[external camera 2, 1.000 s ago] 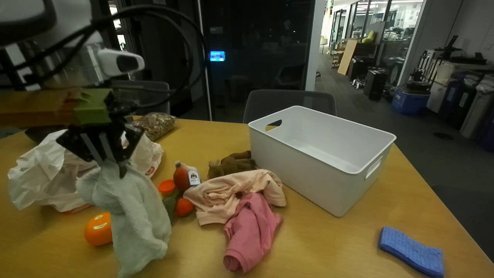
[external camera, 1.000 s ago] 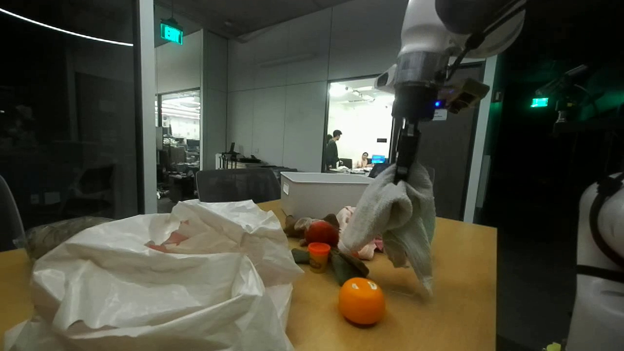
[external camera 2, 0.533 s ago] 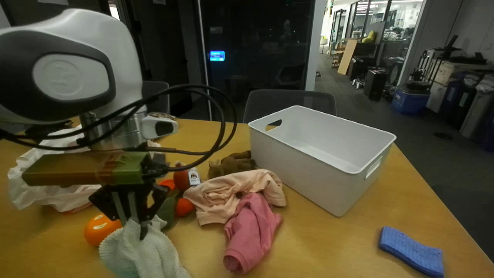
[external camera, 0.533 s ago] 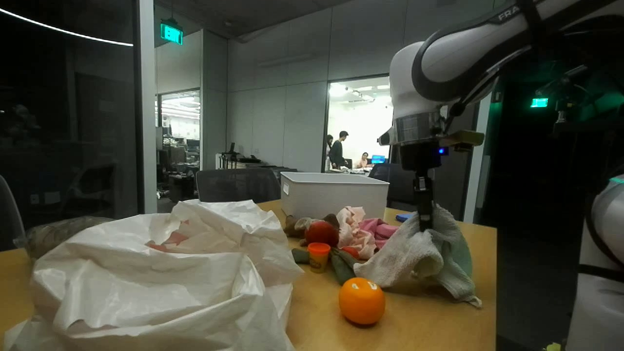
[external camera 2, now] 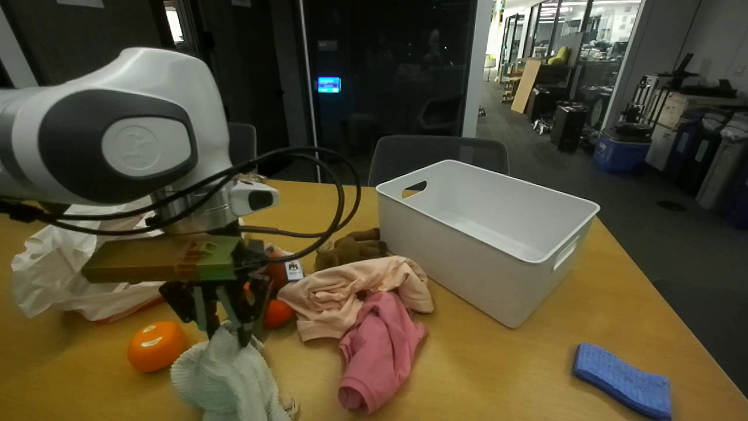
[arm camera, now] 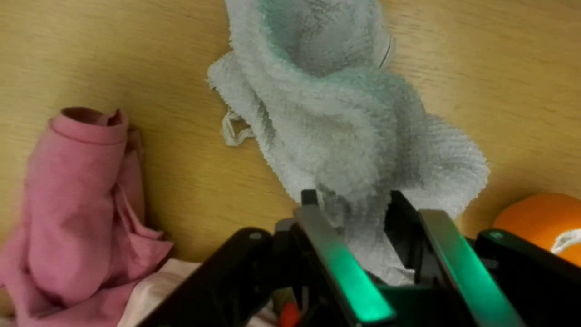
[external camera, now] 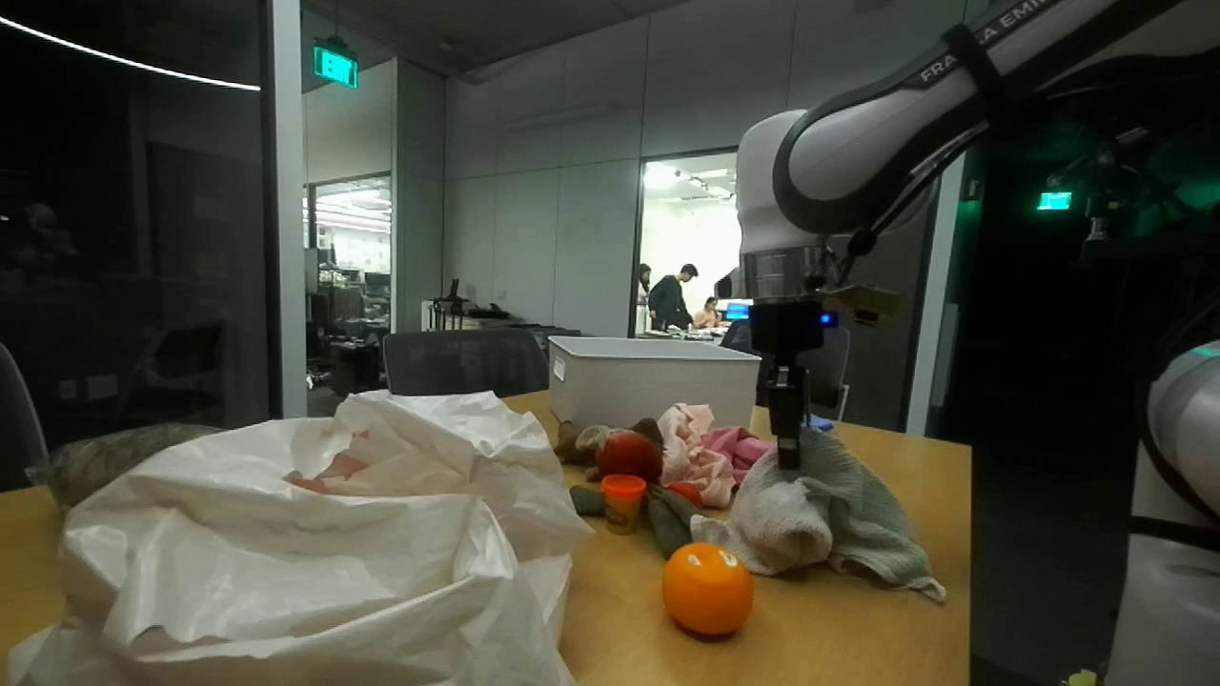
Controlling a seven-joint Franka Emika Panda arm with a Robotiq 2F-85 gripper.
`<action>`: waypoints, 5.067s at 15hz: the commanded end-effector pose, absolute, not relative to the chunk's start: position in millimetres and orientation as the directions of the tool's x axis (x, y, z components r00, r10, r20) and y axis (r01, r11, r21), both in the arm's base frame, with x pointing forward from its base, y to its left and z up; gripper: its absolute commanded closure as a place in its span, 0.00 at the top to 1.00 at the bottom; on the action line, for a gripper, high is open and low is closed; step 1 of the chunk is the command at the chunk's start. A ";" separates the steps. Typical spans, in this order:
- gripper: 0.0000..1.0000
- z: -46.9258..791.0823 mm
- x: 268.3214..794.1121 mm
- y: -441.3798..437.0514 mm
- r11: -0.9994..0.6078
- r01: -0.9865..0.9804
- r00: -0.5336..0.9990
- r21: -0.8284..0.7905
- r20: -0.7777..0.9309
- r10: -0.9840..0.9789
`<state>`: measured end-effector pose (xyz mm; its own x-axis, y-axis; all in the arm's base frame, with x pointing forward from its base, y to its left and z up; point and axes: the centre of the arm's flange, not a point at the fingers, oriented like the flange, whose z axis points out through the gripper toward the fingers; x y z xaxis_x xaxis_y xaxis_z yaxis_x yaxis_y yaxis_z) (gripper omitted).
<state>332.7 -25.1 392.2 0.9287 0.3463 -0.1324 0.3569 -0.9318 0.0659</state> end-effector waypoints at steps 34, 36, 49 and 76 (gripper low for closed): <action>1.00 328.0 295.8 -110.7 -0.995 -0.080 0.975 -0.053 -0.212 -0.067; 1.00 310.1 297.4 -115.5 -0.994 -0.071 0.974 -0.080 -0.221 -0.051; 0.43 278.3 308.0 -126.2 -0.996 -0.001 0.974 -0.086 -0.225 0.019; 0.00 497.7 286.1 146.2 -0.744 0.561 0.601 0.363 0.439 0.668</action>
<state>309.7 114.3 513.4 0.6520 0.6548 0.3822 0.5655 -0.7558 0.3300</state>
